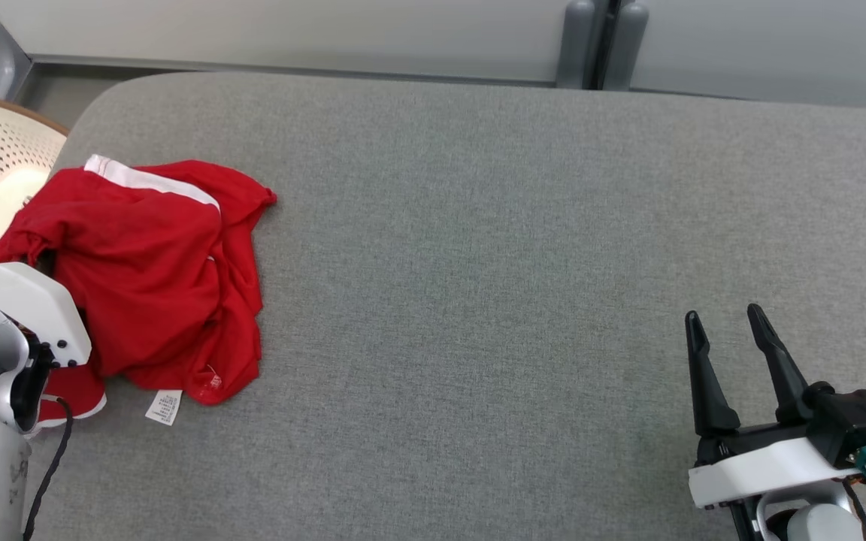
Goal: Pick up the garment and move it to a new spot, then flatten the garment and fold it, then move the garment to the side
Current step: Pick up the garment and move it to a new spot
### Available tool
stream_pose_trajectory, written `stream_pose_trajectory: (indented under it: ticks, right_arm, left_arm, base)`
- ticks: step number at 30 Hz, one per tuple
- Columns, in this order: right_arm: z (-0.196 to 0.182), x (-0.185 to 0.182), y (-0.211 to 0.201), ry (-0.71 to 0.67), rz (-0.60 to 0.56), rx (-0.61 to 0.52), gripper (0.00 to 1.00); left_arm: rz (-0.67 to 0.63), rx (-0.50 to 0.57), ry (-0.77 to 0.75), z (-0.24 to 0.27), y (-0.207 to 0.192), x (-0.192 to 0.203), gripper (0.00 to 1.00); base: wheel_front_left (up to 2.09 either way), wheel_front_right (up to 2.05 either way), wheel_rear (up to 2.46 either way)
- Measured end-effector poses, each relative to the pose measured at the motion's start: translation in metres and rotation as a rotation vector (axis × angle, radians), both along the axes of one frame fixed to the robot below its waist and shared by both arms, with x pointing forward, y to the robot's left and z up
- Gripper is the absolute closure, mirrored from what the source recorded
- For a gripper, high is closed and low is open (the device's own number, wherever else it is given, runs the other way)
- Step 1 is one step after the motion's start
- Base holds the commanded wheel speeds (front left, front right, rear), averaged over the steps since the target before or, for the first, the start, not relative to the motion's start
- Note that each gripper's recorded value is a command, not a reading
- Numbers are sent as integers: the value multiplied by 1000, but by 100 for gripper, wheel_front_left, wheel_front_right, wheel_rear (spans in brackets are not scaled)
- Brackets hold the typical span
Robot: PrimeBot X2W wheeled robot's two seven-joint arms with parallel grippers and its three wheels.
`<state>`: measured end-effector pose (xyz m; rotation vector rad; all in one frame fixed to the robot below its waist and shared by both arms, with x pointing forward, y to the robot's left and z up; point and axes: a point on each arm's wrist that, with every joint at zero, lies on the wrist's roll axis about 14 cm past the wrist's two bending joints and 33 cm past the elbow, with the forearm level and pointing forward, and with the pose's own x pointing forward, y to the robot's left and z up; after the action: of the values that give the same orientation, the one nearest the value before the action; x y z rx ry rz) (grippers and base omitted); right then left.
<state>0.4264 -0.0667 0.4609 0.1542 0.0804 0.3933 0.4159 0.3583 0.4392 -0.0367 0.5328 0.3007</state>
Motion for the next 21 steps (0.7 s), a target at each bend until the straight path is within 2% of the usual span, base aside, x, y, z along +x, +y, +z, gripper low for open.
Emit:
stream_pose_trajectory:
  ticks: [5, 11, 17, 21]
  right_arm:
    - [13, -11, 2, -28, -7, 14, 0]
    - [28, -25, 7, -65, 3, 19, 0]
    - [41, -36, 0, -97, -22, 51, 0]
    - [45, -41, -15, -112, -63, 50, 0]
  left_arm:
    - [-38, 37, -161, 52, -4, 2, 100]
    - [-130, 41, -410, 124, -37, 1, 100]
    - [-271, -37, -566, 170, -105, -3, 100]
    - [-401, -108, -598, 181, -162, -3, 100]
  base:
    - [0, 0, 0]
    - [0, 0, 0]
    - [0, 0, 0]
    - [0, 0, 0]
